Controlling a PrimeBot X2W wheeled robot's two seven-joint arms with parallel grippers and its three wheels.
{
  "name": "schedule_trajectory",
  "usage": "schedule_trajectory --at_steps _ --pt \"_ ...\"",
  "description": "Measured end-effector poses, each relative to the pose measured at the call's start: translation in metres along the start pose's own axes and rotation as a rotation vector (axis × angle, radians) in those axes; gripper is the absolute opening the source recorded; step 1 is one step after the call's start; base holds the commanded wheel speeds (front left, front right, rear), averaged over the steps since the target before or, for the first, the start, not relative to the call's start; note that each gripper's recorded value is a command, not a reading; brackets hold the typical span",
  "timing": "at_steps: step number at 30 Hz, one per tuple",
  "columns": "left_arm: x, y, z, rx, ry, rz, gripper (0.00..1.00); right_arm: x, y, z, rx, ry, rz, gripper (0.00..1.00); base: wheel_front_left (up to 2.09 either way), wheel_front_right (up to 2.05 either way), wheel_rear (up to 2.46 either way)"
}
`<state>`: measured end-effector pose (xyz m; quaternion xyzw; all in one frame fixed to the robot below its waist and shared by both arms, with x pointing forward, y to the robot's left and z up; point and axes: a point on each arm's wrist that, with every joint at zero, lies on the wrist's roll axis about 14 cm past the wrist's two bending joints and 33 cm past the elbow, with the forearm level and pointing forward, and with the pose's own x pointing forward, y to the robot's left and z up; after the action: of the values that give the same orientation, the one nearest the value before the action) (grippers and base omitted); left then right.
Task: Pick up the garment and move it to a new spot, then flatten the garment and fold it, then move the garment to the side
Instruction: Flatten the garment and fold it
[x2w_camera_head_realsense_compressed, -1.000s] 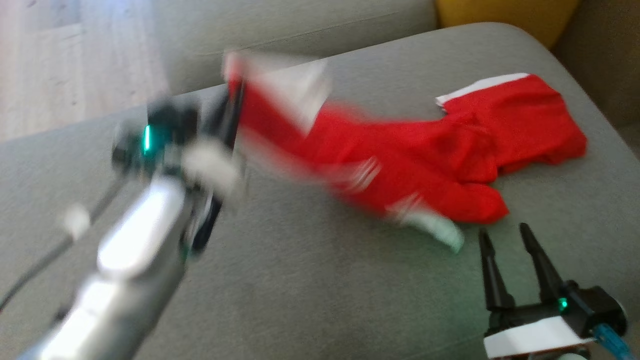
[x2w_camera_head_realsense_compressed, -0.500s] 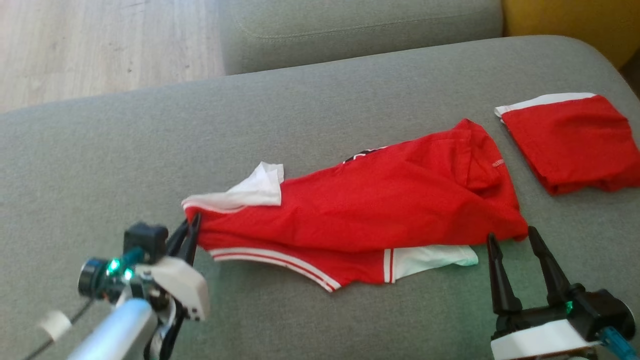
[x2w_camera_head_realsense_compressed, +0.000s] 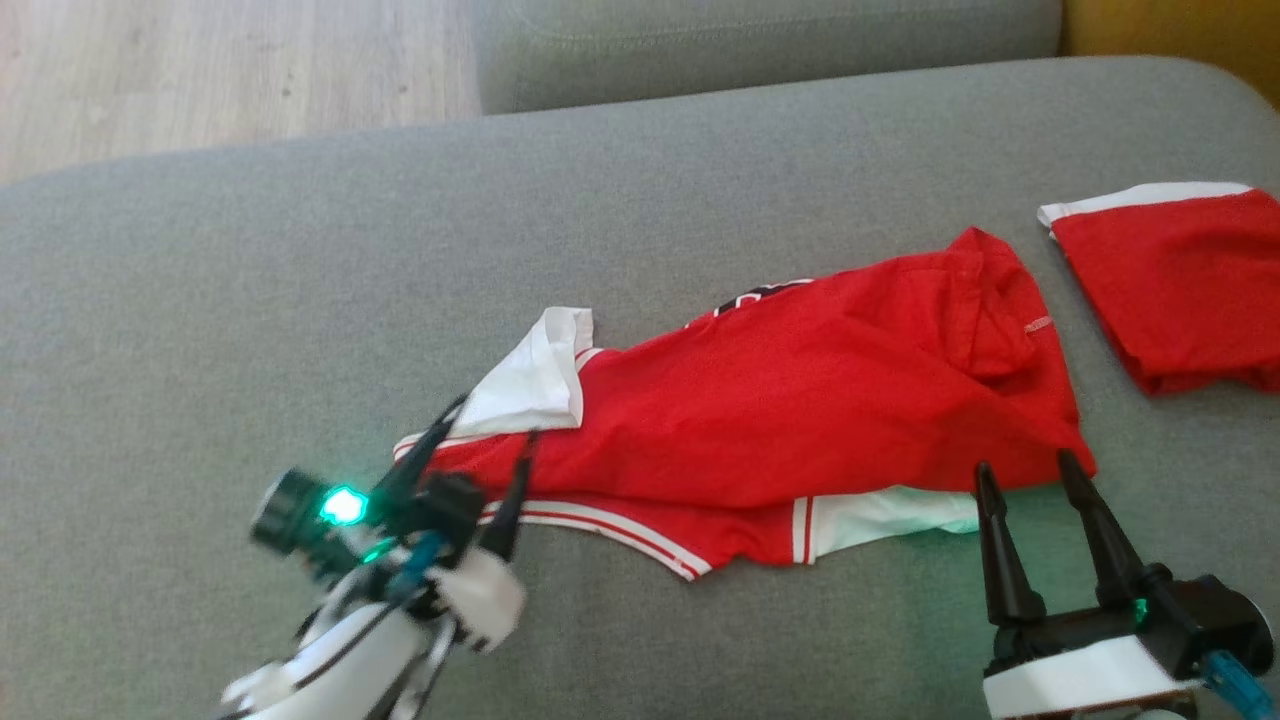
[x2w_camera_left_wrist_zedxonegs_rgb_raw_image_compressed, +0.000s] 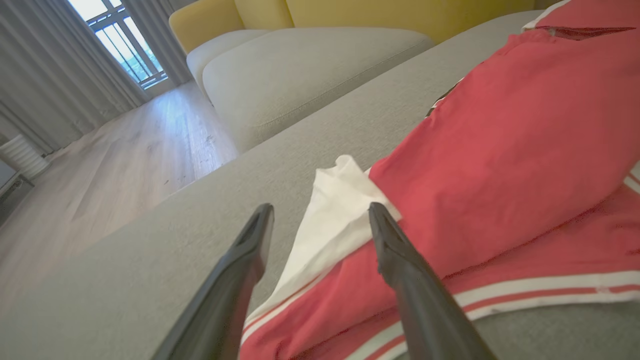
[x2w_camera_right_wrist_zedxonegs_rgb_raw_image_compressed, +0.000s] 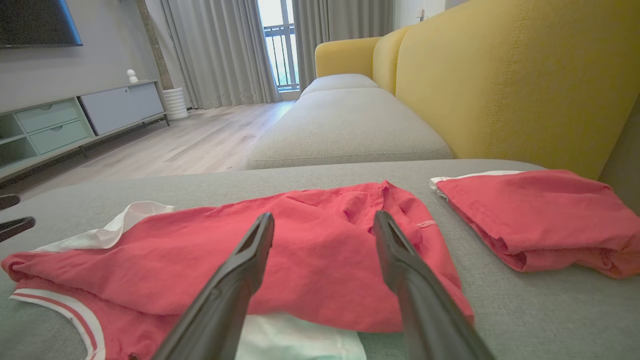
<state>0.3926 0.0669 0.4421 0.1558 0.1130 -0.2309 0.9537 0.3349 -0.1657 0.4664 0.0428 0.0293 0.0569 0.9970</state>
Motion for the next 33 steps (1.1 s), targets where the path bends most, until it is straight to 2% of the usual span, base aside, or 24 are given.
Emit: schedule_trajectory --at_steps 4,9,15,20,21,22,23,33 --pt "0.013 -0.018 0.012 0.047 -0.022 -0.053 1.0 0.004 0.006 -0.005 0.005 0.017 0.019 1.0 0.0 0.0 0.0" --pt "0.021 -0.037 0.001 0.113 0.024 -0.125 1.0 0.01 0.006 -0.006 0.001 0.018 0.027 1.0 0.0 0.0 0.0" --pt "0.041 -0.032 -0.015 0.176 0.097 -0.12 1.0 0.013 0.004 -0.009 -0.006 0.03 0.027 1.0 0.0 0.0 0.0" --pt "0.051 -0.032 -0.02 0.186 0.116 -0.118 1.0 0.017 0.0 -0.007 -0.011 0.024 0.017 1.0 0.0 0.0 0.0" --pt "0.052 -0.033 -0.023 0.183 0.124 -0.124 0.5 0.017 -0.001 -0.007 -0.011 0.025 0.015 1.0 0.0 0.0 0.0" --pt "0.052 -0.034 -0.022 0.179 0.118 -0.126 0.29 0.016 -0.002 -0.007 -0.012 0.024 0.014 1.0 0.0 0.0 0.0" --pt "0.052 -0.034 -0.022 0.179 0.118 -0.126 0.0 0.016 -0.002 -0.007 -0.012 0.024 0.014 1.0 0.0 0.0 0.0" --pt "0.045 -0.02 0.0 0.12 0.026 -0.058 0.0 0.016 0.002 0.003 -0.025 -0.006 0.033 1.0 0.0 0.0 0.0"
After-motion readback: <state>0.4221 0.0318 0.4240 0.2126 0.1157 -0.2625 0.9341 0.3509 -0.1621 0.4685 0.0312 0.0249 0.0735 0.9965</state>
